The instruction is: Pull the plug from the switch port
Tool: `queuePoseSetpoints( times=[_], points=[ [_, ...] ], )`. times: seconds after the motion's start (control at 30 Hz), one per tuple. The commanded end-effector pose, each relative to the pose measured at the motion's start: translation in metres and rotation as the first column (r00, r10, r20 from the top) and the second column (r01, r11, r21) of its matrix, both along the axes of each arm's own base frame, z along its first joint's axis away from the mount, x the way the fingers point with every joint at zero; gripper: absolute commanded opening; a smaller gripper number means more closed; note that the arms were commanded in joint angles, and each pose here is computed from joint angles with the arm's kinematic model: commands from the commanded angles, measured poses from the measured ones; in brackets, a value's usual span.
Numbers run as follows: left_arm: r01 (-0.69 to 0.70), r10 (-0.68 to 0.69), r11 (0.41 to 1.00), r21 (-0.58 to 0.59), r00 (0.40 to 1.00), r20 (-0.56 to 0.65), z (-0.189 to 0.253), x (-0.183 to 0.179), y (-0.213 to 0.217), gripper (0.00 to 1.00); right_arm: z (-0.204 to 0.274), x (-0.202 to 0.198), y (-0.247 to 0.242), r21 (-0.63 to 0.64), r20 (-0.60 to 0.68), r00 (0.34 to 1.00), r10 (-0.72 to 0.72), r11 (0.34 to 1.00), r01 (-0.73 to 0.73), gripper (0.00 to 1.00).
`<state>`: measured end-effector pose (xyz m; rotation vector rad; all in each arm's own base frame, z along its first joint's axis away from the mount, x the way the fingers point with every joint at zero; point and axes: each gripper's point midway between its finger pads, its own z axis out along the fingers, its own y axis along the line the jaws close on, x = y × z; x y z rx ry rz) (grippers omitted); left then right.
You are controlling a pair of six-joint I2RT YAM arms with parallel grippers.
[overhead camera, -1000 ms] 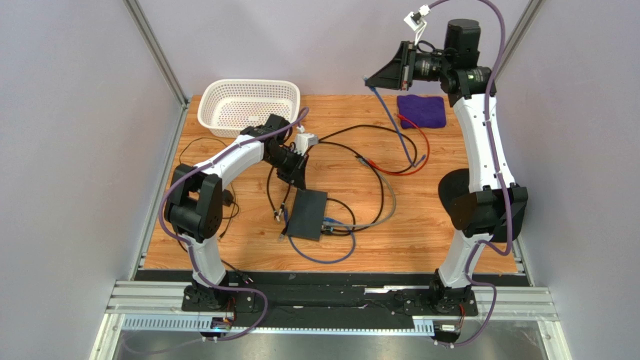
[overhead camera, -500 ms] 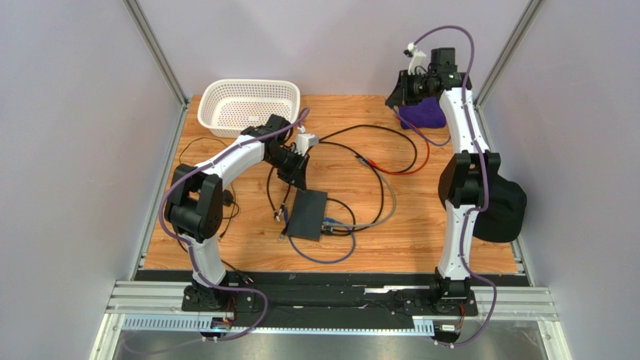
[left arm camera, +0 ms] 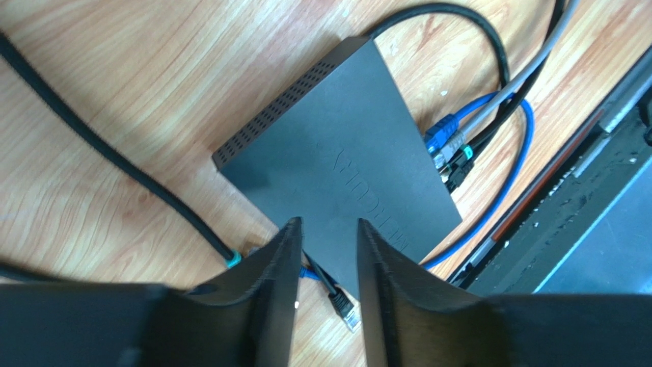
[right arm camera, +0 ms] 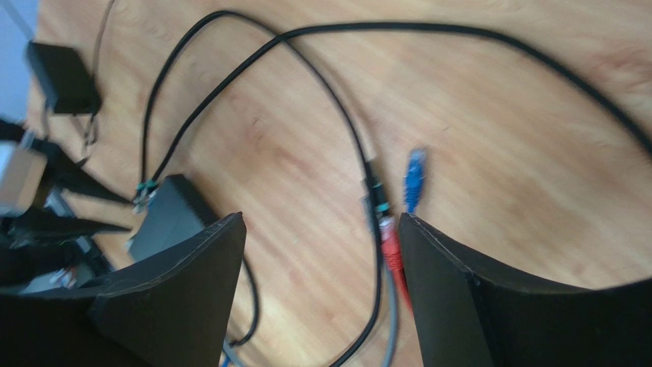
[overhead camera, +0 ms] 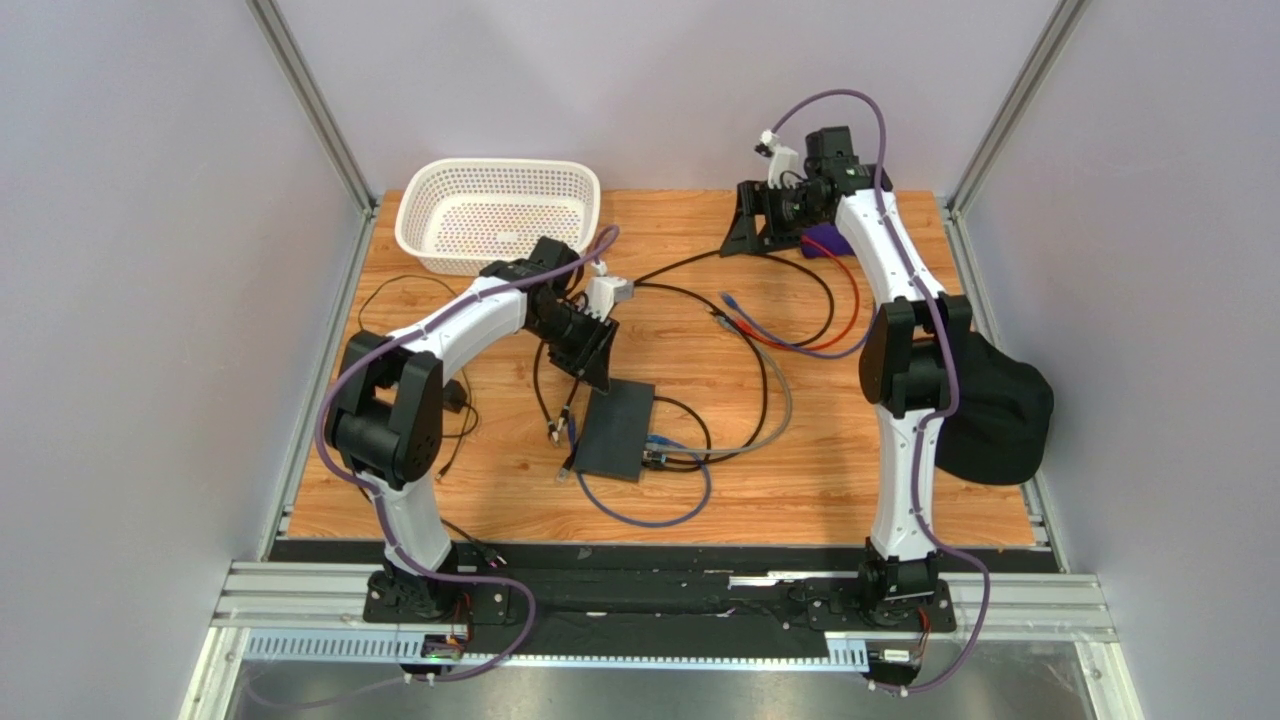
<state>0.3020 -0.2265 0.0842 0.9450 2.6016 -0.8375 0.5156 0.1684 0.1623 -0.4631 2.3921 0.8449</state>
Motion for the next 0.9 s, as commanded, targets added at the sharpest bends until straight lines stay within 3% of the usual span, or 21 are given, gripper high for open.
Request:
queuePoseSetpoints(
  times=[0.0, 0.1, 0.13, 0.17, 0.3, 0.47, 0.63, 0.87],
  points=[
    [-0.001, -0.002, 0.999, 0.033, 0.995, 0.103, 0.019, 0.001, 0.010, 0.45, 0.055, -0.046, 0.015, 0.162, 0.036, 0.993, 0.111, 0.980, -0.116, 0.80],
    [-0.030, 0.017, 0.994, 0.102, 0.993, 0.118, 0.017, -0.004, 0.026, 0.55, 0.071, -0.090, 0.025, 0.254, -0.013, 0.985, 0.171, 0.953, -0.162, 0.83],
    [-0.040, 0.024, 0.992, 0.119, 0.992, 0.127, 0.017, -0.006, 0.031, 0.57, 0.048, -0.107, 0.026, 0.263, -0.077, 0.979, 0.191, 0.951, -0.165, 0.83],
    [-0.039, 0.024, 0.990, 0.135, 0.994, 0.106, 0.010, -0.013, 0.035, 0.59, 0.044, -0.119, 0.031, 0.263, -0.060, 0.970, 0.235, 0.941, -0.211, 0.82],
    [-0.031, 0.026, 0.993, 0.114, 0.998, 0.050, -0.003, -0.029, 0.034, 0.61, 0.002, -0.182, 0.064, 0.237, -0.105, 0.915, 0.390, 0.903, -0.358, 0.64],
    [-0.008, 0.014, 0.997, 0.077, 0.997, -0.072, -0.015, -0.041, 0.022, 0.61, -0.049, -0.236, 0.094, 0.275, -0.244, 0.852, 0.464, 0.875, -0.398, 0.60],
    [0.001, 0.016, 0.996, 0.095, 0.983, -0.185, -0.040, -0.039, 0.014, 0.57, -0.074, -0.232, 0.107, 0.277, -0.273, 0.838, 0.472, 0.873, -0.402, 0.58],
    [-0.012, 0.051, 0.983, 0.182, 0.977, -0.208, -0.068, 0.002, 0.006, 0.46, -0.077, -0.223, 0.109, 0.275, -0.261, 0.839, 0.477, 0.870, -0.409, 0.57]
  ],
)
